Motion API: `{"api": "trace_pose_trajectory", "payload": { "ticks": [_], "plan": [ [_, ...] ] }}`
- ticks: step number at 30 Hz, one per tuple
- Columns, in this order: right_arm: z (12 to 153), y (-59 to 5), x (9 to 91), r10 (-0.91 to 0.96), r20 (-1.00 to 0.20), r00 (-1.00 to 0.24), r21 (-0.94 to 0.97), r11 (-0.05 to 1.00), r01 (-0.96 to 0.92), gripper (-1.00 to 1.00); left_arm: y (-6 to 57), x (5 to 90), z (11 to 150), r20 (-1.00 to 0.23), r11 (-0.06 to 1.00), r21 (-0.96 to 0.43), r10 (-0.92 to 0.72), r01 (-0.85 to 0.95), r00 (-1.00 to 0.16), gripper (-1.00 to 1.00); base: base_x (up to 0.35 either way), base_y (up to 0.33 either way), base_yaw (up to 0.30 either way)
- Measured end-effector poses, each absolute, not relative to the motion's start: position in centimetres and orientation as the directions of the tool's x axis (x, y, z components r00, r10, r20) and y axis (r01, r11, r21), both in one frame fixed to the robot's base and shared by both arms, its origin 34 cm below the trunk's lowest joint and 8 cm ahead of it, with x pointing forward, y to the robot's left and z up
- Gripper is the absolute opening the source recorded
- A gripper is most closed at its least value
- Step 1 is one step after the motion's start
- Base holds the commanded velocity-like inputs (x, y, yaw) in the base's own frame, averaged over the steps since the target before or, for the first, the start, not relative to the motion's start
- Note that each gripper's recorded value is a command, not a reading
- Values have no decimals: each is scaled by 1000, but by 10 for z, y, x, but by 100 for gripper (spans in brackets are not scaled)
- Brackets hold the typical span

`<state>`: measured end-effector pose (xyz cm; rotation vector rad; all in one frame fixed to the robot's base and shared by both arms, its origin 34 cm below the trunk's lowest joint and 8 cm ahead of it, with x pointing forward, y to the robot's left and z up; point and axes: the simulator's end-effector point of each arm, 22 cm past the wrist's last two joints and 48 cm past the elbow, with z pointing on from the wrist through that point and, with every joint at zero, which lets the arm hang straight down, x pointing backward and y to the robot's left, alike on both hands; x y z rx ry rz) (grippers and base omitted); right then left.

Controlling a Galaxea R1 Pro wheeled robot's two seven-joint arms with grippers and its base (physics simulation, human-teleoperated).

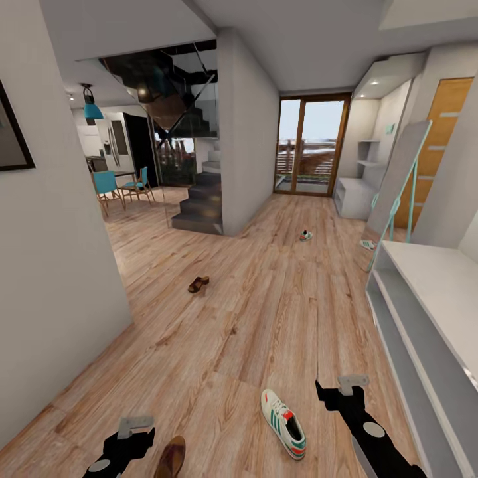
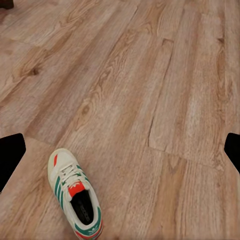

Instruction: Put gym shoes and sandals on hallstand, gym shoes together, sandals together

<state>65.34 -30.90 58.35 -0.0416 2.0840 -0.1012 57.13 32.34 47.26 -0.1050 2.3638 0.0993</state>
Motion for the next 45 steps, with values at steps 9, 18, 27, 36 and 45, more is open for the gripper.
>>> {"api": "trace_pose_trajectory", "payload": {
  "ticks": [9, 18, 27, 36, 45],
  "plan": [
    [566, -310, 651, -70, -868, -492, -89, 996, 15, 100, 322, 569, 455, -701, 994, 41, -45, -103, -712, 100, 0, 0, 0],
    [550, -313, 649, -70, -869, -489, -91, 996, 20, 100, 324, 566, 437, -701, 994, 42, -45, -104, -712, 100, 0, 0, 0],
    [535, -319, 647, -72, -873, -483, -96, 995, 26, 100, 323, 563, 418, -701, 994, 42, -44, -102, -711, 100, 0, 0, 0],
    [516, -319, 644, -72, -874, -481, -97, 995, 27, 100, 324, 559, 399, -702, 994, 43, -43, -102, -711, 100, 0, 0, 0],
    [493, -318, 639, -70, -870, -489, -94, 995, 25, 100, 323, 554, 377, -697, 994, 44, -42, -101, -716, 100, 0, 0, 34]
  ]
}}
